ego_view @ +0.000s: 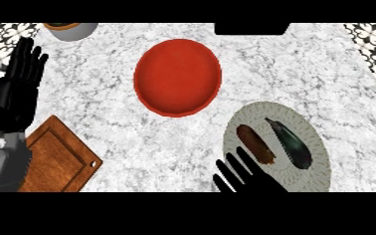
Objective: Pick the sweet potato from the placemat and place it in the bowl
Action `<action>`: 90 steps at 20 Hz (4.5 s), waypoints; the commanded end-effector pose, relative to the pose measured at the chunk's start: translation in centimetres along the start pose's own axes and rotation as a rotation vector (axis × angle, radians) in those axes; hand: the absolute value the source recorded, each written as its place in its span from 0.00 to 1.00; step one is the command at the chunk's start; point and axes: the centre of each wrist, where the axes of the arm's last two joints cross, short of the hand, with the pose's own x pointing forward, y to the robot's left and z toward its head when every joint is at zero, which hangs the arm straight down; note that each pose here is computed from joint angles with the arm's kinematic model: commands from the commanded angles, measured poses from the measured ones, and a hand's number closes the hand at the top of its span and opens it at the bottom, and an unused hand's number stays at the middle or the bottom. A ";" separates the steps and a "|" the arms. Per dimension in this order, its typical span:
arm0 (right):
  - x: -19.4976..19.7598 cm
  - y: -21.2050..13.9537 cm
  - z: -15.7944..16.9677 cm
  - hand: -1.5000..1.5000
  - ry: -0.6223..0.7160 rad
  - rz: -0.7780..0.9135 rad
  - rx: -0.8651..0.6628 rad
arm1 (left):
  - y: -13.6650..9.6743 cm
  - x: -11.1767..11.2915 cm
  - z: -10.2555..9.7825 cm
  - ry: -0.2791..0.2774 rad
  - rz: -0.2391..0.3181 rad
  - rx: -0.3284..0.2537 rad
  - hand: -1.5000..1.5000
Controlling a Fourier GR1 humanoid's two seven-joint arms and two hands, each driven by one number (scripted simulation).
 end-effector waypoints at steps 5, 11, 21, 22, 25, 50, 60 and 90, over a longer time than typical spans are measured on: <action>-2.5 1.6 -3.7 0.00 0.051 -0.022 0.018 | 0.6 -1.4 -1.0 0.012 0.012 0.009 0.50; -6.5 4.0 -5.2 0.00 0.045 -0.009 0.003 | -1.6 0.9 -0.7 0.012 0.000 -0.006 0.50; -4.7 6.0 -4.5 0.00 -0.052 0.001 0.016 | 0.3 -0.6 0.4 0.004 -0.005 0.005 0.50; -3.9 6.1 -7.3 0.00 -0.040 0.012 0.017 | 1.3 -0.8 -0.4 0.005 0.000 0.006 0.50; -4.9 7.2 -7.8 0.00 -0.011 0.013 0.035 | -0.3 -0.6 -0.9 -0.009 0.007 0.017 0.50; -7.7 11.1 -11.1 1.00 -0.014 0.030 -0.048 | 0.4 0.3 1.0 -0.015 0.009 0.015 0.50; -12.1 14.1 -9.2 1.00 0.238 -0.206 -0.069 | 0.4 -0.5 0.7 0.012 0.004 0.024 0.50; -18.5 1.5 9.8 1.00 0.574 -0.882 -0.836 | 0.7 0.2 -1.0 0.006 -0.005 0.008 0.50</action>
